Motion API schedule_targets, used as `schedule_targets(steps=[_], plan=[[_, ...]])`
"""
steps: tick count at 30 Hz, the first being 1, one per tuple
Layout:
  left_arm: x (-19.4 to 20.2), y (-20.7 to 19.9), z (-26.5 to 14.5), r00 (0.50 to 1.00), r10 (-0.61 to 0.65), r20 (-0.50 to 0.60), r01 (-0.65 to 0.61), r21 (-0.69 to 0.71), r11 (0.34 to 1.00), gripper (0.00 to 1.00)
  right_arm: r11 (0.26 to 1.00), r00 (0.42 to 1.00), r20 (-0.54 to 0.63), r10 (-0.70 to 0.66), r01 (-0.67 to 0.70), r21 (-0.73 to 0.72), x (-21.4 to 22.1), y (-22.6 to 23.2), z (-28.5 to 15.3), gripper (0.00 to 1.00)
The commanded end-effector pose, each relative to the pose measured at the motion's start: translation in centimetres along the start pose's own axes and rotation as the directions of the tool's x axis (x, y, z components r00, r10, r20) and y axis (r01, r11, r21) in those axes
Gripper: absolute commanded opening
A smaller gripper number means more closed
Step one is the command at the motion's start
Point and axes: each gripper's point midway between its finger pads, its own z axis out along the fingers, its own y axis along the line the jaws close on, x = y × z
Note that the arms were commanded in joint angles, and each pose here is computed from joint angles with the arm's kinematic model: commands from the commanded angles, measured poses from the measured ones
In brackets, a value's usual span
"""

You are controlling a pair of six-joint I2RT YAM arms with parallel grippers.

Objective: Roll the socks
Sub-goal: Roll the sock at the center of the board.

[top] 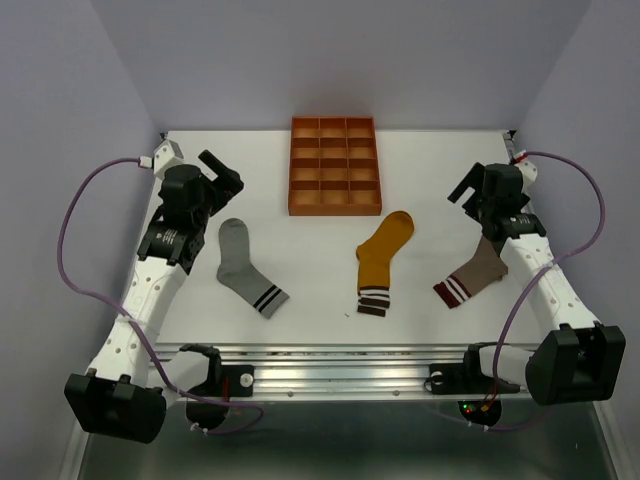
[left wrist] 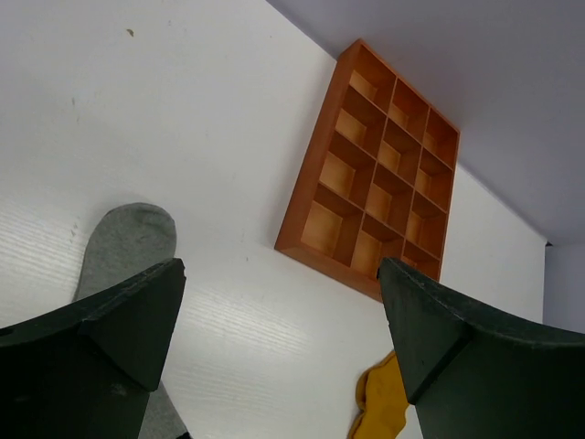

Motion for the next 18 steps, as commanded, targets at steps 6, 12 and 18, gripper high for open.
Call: schedule_targets(steps=[6, 12, 18], plan=[[2.2, -1.7, 0.0, 0.997, 0.031, -0.068, -0.021, 0.153, 0.988, 0.99, 0.975, 0.991, 0.052, -0.123, 0.131, -0.181, -1.0, 2.9, -1.3, 1.0], [5.1, -1.4, 0.7, 0.987, 0.058, -0.147, -0.035, 0.159, 0.987, 0.99, 0.814, 0.861, 0.078, -0.502, 0.501, -0.294, 6.7, 9.7, -5.4, 1.0], [7.2, -1.5, 0.7, 0.977, 0.085, -0.195, -0.053, 0.164, 0.985, 0.99, 0.464, 0.525, 0.079, -0.847, 0.804, -0.372, 17.8, 11.4, -8.0, 1.0]])
